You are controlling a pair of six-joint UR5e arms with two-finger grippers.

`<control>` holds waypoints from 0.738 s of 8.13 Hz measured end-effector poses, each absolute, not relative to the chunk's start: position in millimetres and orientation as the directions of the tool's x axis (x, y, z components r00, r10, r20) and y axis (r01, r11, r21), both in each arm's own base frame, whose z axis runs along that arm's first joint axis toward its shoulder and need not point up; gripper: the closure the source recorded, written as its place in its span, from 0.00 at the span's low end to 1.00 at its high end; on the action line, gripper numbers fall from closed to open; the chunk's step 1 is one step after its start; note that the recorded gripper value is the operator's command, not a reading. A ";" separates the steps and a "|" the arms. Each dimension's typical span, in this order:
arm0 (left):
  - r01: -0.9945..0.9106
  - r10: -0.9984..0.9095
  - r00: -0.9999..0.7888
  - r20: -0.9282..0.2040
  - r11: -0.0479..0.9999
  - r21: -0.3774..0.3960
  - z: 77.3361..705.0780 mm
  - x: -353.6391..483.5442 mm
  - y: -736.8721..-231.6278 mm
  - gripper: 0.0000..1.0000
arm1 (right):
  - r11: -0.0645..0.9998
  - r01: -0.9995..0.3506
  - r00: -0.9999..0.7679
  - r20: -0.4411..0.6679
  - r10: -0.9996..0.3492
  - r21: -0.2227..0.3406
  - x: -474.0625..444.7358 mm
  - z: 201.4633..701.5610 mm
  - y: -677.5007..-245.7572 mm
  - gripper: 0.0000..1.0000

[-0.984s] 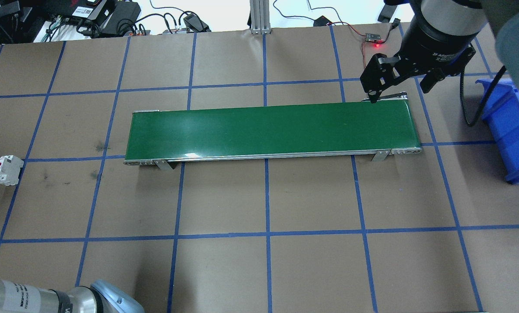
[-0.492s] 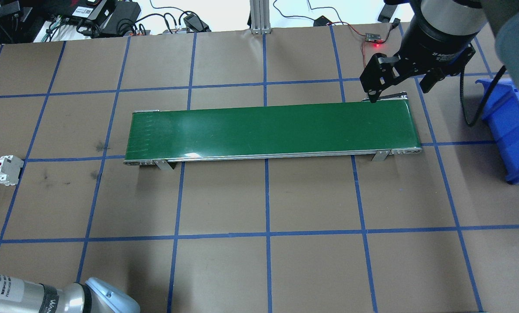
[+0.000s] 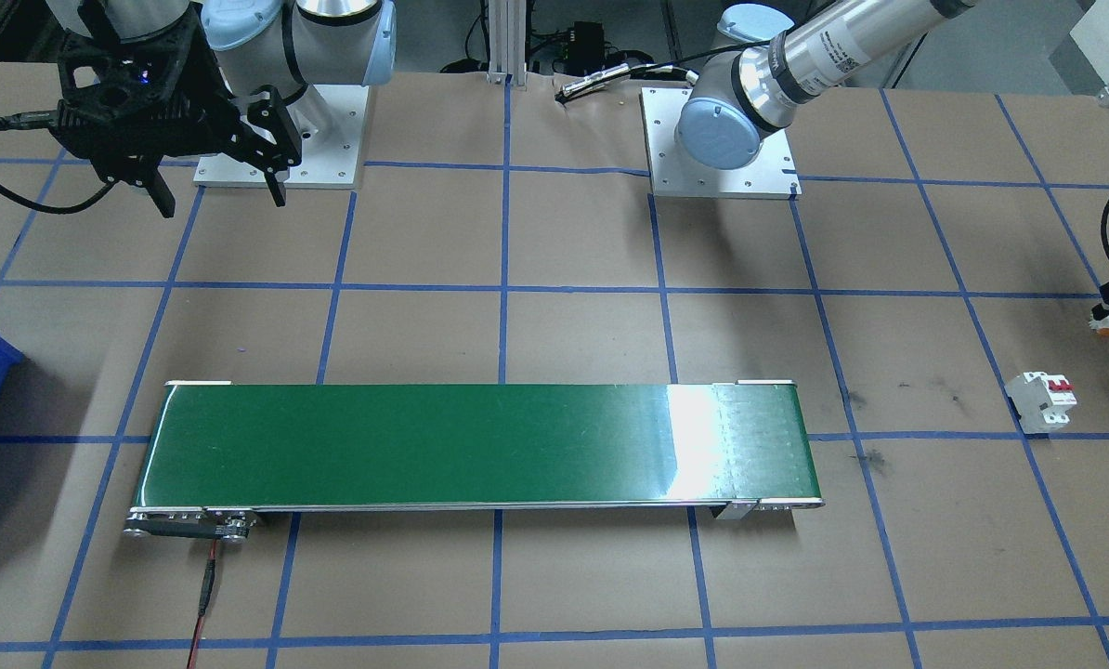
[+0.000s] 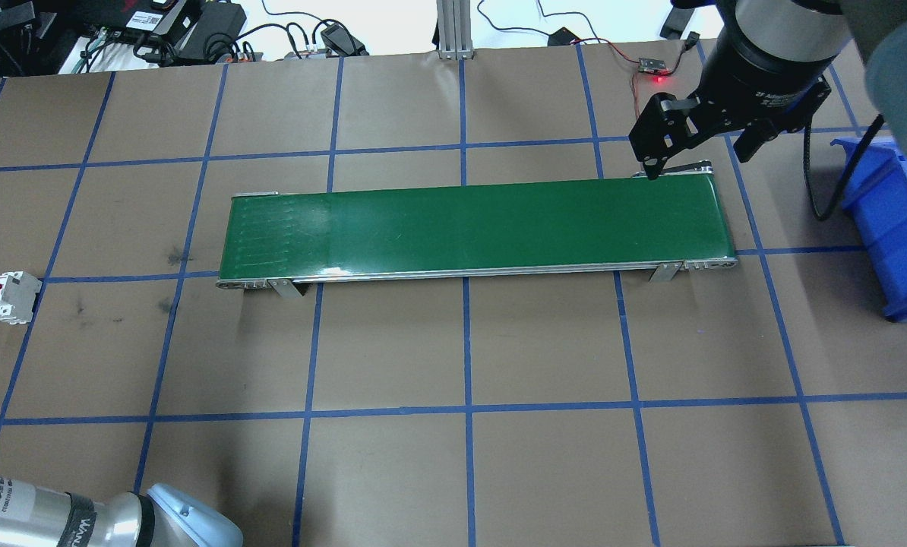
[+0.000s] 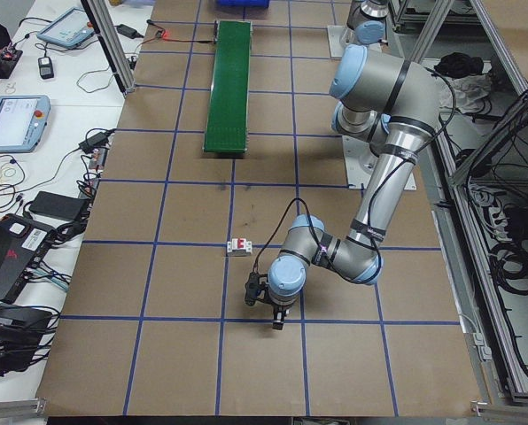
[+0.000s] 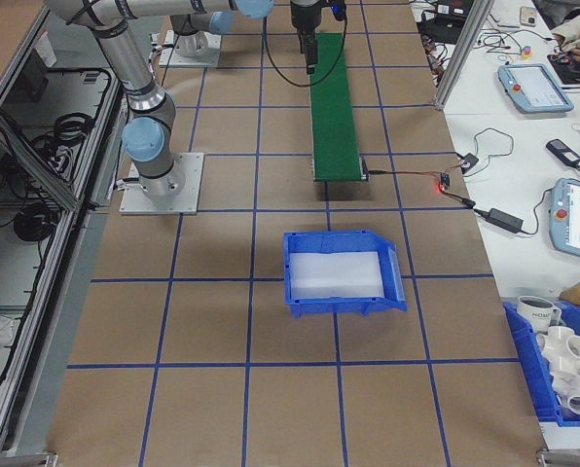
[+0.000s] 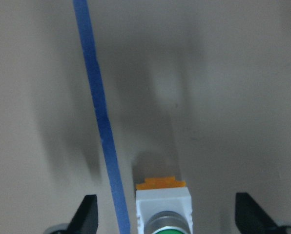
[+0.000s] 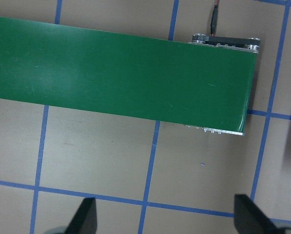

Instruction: Move button from left to right

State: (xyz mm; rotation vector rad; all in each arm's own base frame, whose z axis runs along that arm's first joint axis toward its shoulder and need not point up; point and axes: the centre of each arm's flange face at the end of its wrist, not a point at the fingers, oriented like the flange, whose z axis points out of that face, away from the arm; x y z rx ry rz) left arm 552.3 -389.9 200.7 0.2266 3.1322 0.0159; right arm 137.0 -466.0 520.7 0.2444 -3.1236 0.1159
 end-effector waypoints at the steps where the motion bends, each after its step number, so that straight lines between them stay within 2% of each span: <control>1: 0.142 0.142 -0.990 0.007 0.990 0.014 193.4 553.8 -389.0 0.00 | 0.985 -0.156 -0.988 0.012 -0.155 -0.073 136.9 520.7 -466.0 0.00; 2: 0.141 0.141 -0.990 0.011 0.990 0.016 189.7 554.6 -388.5 0.02 | 0.985 -0.156 -0.988 0.012 -0.155 -0.073 136.9 520.7 -466.0 0.00; 4: 0.143 0.142 -0.990 0.015 0.990 0.017 186.5 554.4 -388.4 0.27 | 0.985 -0.156 -0.988 0.012 -0.155 -0.073 136.9 520.7 -466.0 0.00; 6: 0.149 0.149 -0.989 0.015 0.989 0.017 185.9 554.8 -388.0 0.34 | 0.985 -0.156 -0.988 0.012 -0.155 -0.073 136.9 520.7 -466.0 0.00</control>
